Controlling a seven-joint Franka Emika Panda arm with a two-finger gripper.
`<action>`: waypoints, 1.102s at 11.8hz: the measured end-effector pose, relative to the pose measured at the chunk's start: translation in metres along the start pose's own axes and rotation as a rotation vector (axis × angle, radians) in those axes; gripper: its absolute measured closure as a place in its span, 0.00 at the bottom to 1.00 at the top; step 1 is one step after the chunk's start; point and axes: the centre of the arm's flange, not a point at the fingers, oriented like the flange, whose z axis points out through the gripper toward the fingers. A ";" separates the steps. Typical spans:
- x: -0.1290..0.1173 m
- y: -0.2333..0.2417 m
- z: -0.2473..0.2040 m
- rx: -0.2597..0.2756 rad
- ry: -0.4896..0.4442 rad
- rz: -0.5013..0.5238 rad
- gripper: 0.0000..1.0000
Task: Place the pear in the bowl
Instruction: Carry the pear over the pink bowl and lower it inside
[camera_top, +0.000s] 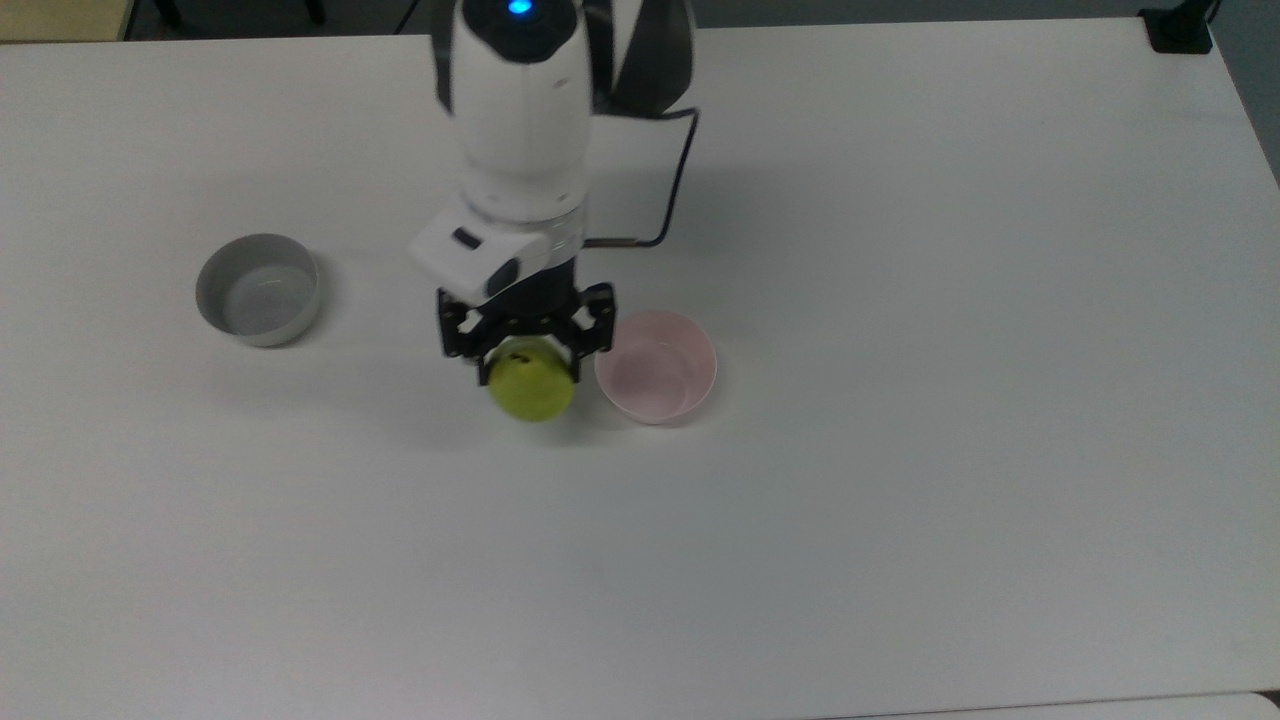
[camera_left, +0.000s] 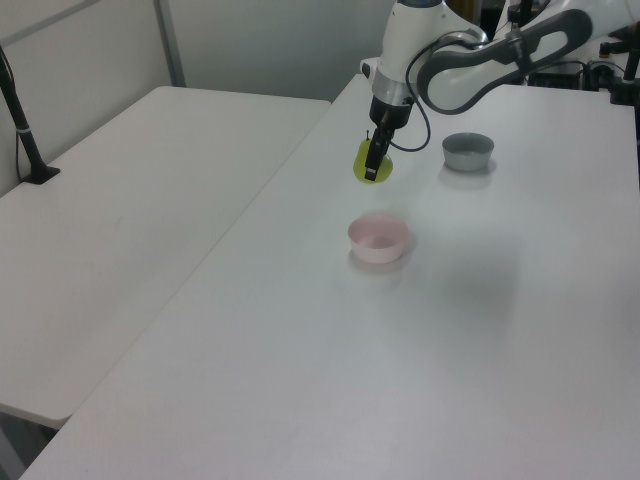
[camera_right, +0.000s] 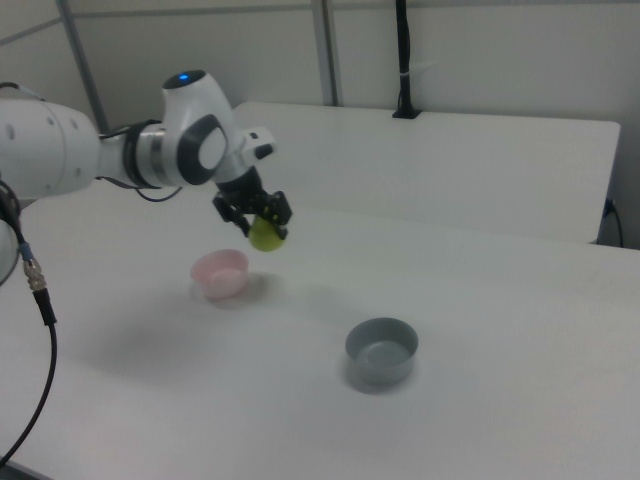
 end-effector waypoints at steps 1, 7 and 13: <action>-0.007 -0.025 -0.011 0.005 -0.024 -0.023 0.18; -0.031 -0.096 -0.010 0.021 -0.099 -0.067 0.18; -0.030 -0.099 0.004 0.029 -0.076 -0.051 0.18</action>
